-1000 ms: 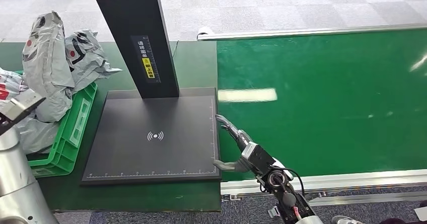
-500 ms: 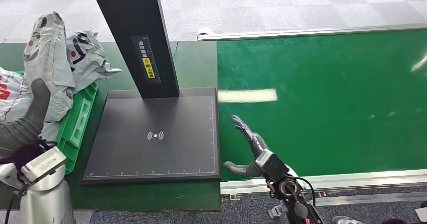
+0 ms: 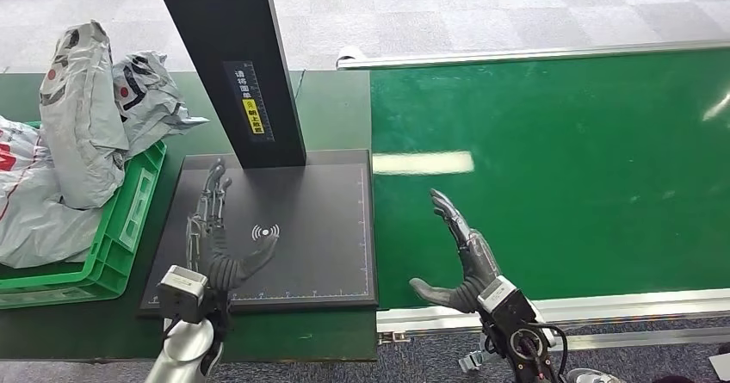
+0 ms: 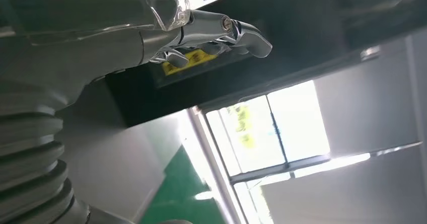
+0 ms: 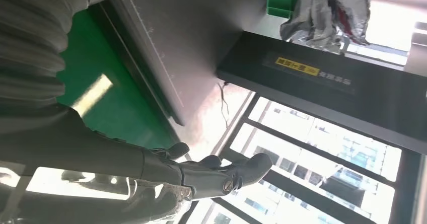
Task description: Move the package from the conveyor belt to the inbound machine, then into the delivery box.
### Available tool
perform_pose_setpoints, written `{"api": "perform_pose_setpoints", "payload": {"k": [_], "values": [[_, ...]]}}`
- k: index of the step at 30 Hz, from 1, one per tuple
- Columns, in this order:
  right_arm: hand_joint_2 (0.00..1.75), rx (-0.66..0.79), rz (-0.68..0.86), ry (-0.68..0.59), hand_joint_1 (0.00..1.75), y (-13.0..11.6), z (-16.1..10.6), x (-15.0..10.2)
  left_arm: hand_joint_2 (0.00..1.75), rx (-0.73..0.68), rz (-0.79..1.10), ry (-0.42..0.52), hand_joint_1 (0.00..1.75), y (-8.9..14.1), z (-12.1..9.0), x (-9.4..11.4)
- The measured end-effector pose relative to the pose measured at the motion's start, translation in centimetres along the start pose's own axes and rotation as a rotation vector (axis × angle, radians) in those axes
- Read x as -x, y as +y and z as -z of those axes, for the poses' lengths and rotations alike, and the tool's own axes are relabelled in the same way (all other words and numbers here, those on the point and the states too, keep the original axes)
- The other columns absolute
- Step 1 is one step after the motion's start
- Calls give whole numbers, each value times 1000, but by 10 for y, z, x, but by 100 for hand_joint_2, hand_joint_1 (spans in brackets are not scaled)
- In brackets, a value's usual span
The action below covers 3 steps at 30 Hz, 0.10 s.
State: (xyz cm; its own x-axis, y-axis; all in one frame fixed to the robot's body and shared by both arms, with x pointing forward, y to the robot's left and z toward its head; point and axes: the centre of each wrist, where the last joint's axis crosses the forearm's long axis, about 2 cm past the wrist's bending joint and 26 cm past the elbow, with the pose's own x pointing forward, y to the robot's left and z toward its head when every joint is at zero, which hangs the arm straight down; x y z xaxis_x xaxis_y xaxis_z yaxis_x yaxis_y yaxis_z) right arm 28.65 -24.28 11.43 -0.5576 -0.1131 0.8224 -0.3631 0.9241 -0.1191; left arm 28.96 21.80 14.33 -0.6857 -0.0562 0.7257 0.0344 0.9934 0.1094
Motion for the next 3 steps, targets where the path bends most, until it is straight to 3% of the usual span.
{"api": "perform_pose_setpoints", "payload": {"k": [3], "values": [[175,2,2,-16,0,1,4,-3,175,29,-33,67,0,-6,-12,7]]}}
